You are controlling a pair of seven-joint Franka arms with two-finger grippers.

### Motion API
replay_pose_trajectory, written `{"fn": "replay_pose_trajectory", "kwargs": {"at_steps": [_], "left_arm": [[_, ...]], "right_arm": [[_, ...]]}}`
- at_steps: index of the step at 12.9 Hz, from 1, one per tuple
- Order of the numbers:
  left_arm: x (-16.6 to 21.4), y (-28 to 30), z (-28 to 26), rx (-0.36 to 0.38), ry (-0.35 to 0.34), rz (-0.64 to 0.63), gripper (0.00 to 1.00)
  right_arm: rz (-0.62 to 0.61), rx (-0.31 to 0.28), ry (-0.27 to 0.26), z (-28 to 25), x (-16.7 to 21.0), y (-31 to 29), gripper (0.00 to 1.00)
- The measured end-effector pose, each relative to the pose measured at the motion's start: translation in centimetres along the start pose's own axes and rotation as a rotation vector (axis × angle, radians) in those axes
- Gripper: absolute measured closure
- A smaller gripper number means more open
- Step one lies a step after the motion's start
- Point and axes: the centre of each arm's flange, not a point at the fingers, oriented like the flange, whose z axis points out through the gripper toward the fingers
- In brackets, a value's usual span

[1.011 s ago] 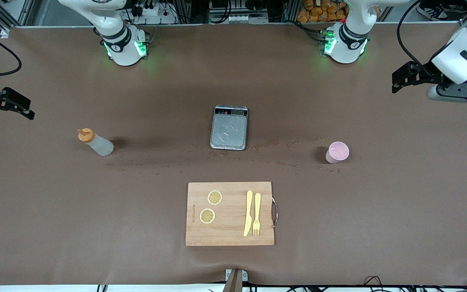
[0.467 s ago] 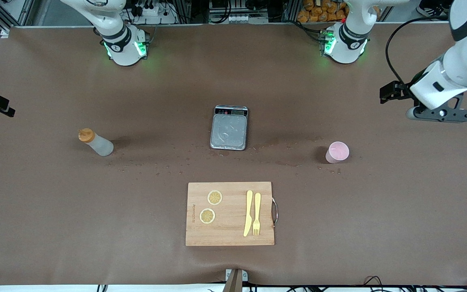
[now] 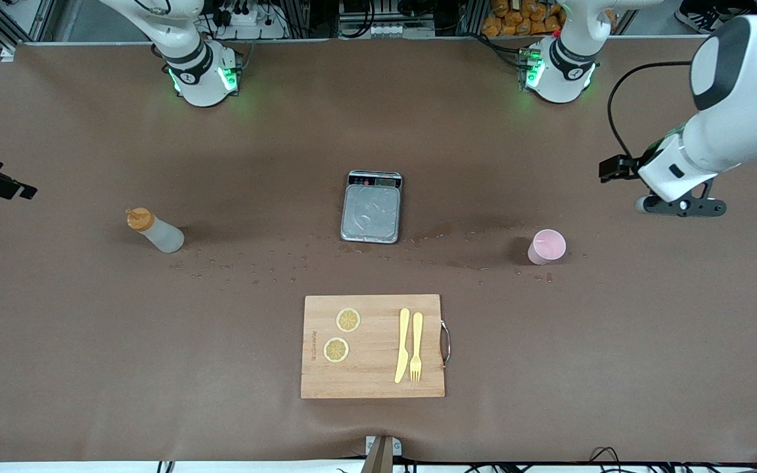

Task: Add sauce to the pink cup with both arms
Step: 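Move the left gripper toward the pink cup, then grasp the pink cup with the left gripper while the right gripper reaches the bottle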

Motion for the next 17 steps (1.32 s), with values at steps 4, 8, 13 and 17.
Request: {"fn": "replay_pose_trajectory", "kwargs": {"at_steps": [4,8,13,17], "left_arm": [[1.2,-0.1,3.9,-0.003,0.028,-0.002,0.0],[3.7,-0.7,8.6,-0.028,0.002,-0.023,0.0],[5.8,-3.7,13.3,-0.121,-0.046,-0.116,0.0],[7.0,-3.7,14.5,-0.167,-0.046,-0.142,0.0]], "right_arm": [[0.267,0.066,-0.153,3.6,3.1,1.6,0.0],[0.524,0.121,-0.297,6.1,4.6,2.3,0.0],[0.706,0.203,-0.562,13.0,9.1,8.4,0.0],[0.846,0.317,-0.79,20.1,10.4,13.9,0.0]]}}
